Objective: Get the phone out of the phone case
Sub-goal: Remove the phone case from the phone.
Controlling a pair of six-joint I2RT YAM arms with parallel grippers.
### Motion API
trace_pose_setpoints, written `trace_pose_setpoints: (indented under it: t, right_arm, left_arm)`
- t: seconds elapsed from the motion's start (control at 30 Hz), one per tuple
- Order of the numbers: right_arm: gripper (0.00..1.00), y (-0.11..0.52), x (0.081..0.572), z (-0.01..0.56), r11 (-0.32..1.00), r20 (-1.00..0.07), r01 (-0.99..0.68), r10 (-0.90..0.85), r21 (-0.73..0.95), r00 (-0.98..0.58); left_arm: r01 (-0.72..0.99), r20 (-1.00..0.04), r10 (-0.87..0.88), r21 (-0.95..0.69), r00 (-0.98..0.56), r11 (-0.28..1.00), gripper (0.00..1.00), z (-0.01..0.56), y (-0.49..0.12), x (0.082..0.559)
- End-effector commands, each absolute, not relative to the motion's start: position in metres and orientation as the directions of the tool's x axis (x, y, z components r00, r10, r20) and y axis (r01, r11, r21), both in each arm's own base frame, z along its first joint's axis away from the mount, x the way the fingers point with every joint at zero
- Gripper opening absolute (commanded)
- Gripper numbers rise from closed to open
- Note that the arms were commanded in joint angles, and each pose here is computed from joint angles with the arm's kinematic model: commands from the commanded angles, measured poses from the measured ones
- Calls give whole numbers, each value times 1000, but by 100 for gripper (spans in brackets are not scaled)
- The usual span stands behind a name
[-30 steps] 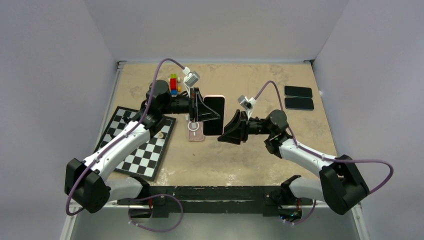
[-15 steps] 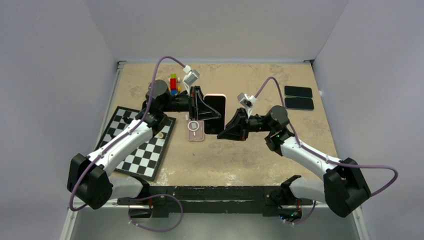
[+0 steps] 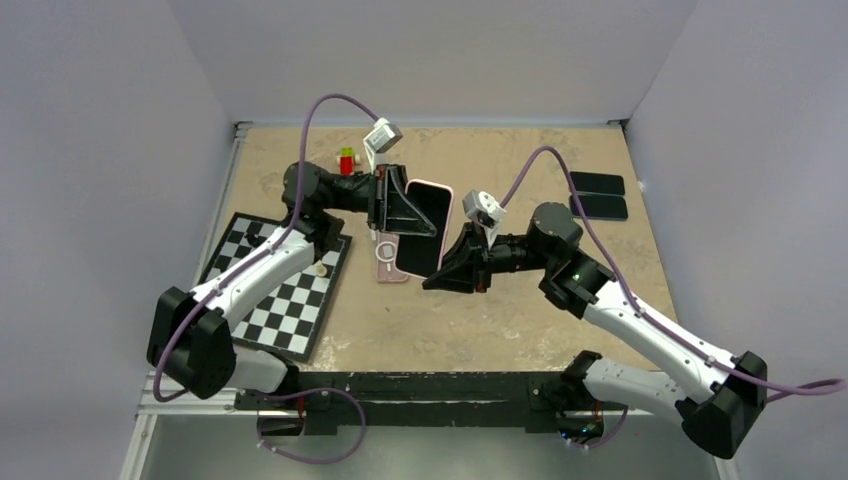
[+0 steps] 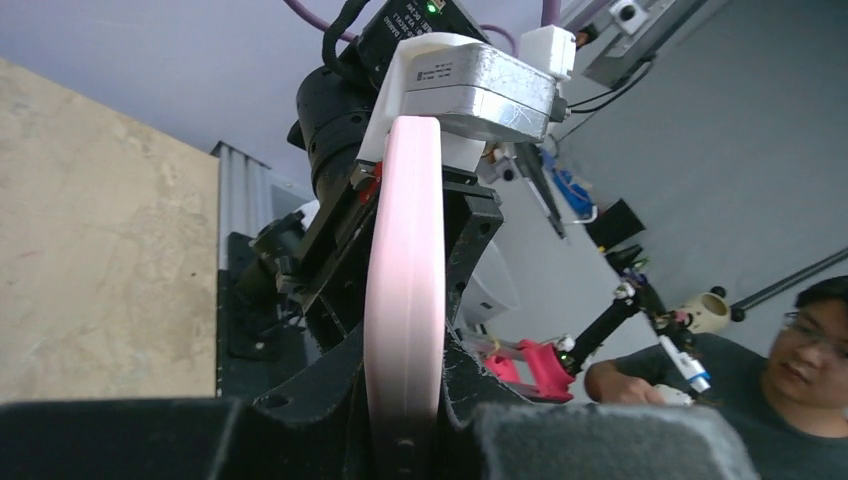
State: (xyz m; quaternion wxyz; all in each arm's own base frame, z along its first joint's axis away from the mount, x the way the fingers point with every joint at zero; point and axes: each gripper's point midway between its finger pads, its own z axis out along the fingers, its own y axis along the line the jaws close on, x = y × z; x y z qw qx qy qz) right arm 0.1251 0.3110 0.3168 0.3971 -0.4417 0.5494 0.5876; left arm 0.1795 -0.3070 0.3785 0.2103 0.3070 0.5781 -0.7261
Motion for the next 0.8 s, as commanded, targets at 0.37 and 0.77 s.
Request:
trace_pose_setpoints:
  t: [0.37, 0.77]
  right_arm:
    - [0, 317, 166, 442, 145, -926, -936, 162, -320, 342]
    - [0, 285, 232, 460, 554, -927, -809, 165, -195, 336]
  left_arm:
    - [378, -415, 75, -880, -907, -288, 0, 386, -314, 175]
    - [406, -434, 47, -871, -899, -276, 0, 396, -310, 164]
